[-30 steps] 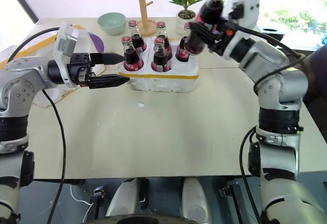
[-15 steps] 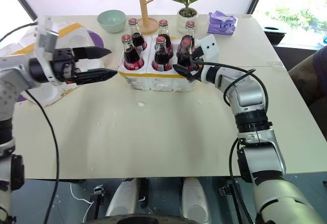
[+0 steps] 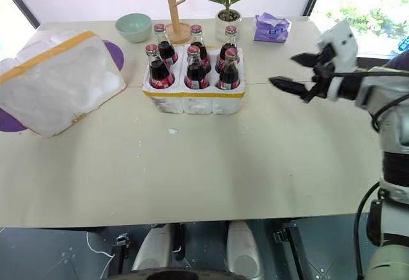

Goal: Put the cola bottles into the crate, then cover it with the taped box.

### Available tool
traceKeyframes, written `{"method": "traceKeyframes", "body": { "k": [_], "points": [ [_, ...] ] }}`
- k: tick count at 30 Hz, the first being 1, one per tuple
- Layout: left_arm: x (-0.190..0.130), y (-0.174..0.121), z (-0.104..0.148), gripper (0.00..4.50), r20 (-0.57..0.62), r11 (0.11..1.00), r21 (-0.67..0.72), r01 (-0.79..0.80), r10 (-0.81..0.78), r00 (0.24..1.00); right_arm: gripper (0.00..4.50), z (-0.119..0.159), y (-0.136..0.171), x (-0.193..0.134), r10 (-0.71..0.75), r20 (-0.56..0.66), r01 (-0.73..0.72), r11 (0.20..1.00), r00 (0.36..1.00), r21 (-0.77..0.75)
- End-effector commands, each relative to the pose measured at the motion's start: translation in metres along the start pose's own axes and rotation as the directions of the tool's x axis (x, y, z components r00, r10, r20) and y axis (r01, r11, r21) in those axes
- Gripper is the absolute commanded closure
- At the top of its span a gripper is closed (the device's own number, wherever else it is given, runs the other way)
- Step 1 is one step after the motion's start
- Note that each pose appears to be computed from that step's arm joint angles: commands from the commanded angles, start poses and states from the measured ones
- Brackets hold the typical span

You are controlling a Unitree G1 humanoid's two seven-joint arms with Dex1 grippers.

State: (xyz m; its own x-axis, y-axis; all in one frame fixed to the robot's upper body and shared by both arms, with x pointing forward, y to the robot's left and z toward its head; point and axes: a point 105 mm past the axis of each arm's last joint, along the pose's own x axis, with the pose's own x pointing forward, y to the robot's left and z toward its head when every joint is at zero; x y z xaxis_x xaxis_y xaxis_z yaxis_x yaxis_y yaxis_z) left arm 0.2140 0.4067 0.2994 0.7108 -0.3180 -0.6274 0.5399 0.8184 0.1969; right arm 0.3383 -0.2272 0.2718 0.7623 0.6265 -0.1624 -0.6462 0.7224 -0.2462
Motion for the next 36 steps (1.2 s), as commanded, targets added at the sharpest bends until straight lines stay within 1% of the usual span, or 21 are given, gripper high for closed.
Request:
{"method": "traceKeyframes", "body": {
  "k": [1, 3, 5, 7, 8, 9, 11, 15, 19, 24, 28, 33, 36],
  "points": [
    [-0.026, 0.017, -0.018, 0.0, -0.111, 0.992, 0.067, -0.108, 0.115, 0.987, 0.06, 0.023, 0.0, -0.008, 0.016, 0.066, -0.014, 1.0, 0.998, -0.025],
    [-0.026, 0.025, -0.029, 0.0, -0.16, 0.984, 0.098, -0.149, 0.163, 0.973, 0.06, 0.03, 0.003, -0.008, 0.041, 0.086, -0.039, 0.999, 0.995, -0.029],
    [-0.009, 0.043, -0.036, 0.0, -0.152, 0.962, 0.122, -0.244, 0.261, 0.953, 0.06, 0.053, 0.025, -0.016, 0.198, 0.166, -0.192, 0.98, 0.966, -0.05],
    [0.015, 0.051, -0.033, 0.0, -0.129, 0.965, 0.098, -0.244, 0.255, 0.958, 0.06, 0.073, 0.056, -0.037, 0.411, 0.213, -0.392, 0.911, 0.886, -0.126],
    [0.026, 0.052, -0.032, 0.0, -0.132, 0.971, 0.094, -0.22, 0.231, 0.964, 0.06, 0.081, 0.067, -0.046, 0.479, 0.221, -0.457, 0.877, 0.849, -0.148],
    [0.035, 0.053, -0.031, 0.0, -0.146, 0.973, 0.099, -0.209, 0.222, 0.964, 0.06, 0.087, 0.072, -0.052, 0.513, 0.228, -0.489, 0.858, 0.827, -0.158],
    [0.051, 0.058, -0.029, 0.0, -0.172, 0.971, 0.107, -0.212, 0.228, 0.958, 0.06, 0.098, 0.076, -0.056, 0.525, 0.229, -0.496, 0.851, 0.82, -0.175],
    [0.069, 0.059, -0.024, 0.0, -0.188, 0.976, 0.1, -0.191, 0.207, 0.96, 0.06, 0.105, 0.081, -0.06, 0.53, 0.212, -0.498, 0.847, 0.821, -0.188],
    [0.085, 0.06, -0.013, 0.0, -0.19, 0.974, 0.122, -0.191, 0.212, 0.959, 0.06, 0.102, 0.085, -0.059, 0.493, 0.189, -0.46, 0.866, 0.849, -0.195],
    [0.098, 0.057, -0.005, 0.0, -0.208, 0.978, 0.137, -0.159, 0.186, 0.96, 0.06, 0.097, 0.089, -0.063, 0.473, 0.182, -0.444, 0.878, 0.862, -0.18],
    [0.106, 0.056, -0.008, 0.0, -0.234, 0.979, 0.136, -0.15, 0.179, 0.956, 0.06, 0.099, 0.091, -0.068, 0.474, 0.191, -0.45, 0.879, 0.859, -0.159],
    [0.111, 0.052, -0.015, 0.0, -0.264, 0.986, 0.115, -0.121, 0.148, 0.953, 0.06, 0.102, 0.09, -0.068, 0.441, 0.205, -0.412, 0.895, 0.874, -0.173],
    [0.112, 0.051, -0.016, 0.84, -0.262, 0.989, 0.098, -0.113, 0.135, 0.955, 0.0, 0.102, 0.088, -0.067, 0.432, 0.21, -0.403, 0.9, 0.877, -0.168]
  ]
}}
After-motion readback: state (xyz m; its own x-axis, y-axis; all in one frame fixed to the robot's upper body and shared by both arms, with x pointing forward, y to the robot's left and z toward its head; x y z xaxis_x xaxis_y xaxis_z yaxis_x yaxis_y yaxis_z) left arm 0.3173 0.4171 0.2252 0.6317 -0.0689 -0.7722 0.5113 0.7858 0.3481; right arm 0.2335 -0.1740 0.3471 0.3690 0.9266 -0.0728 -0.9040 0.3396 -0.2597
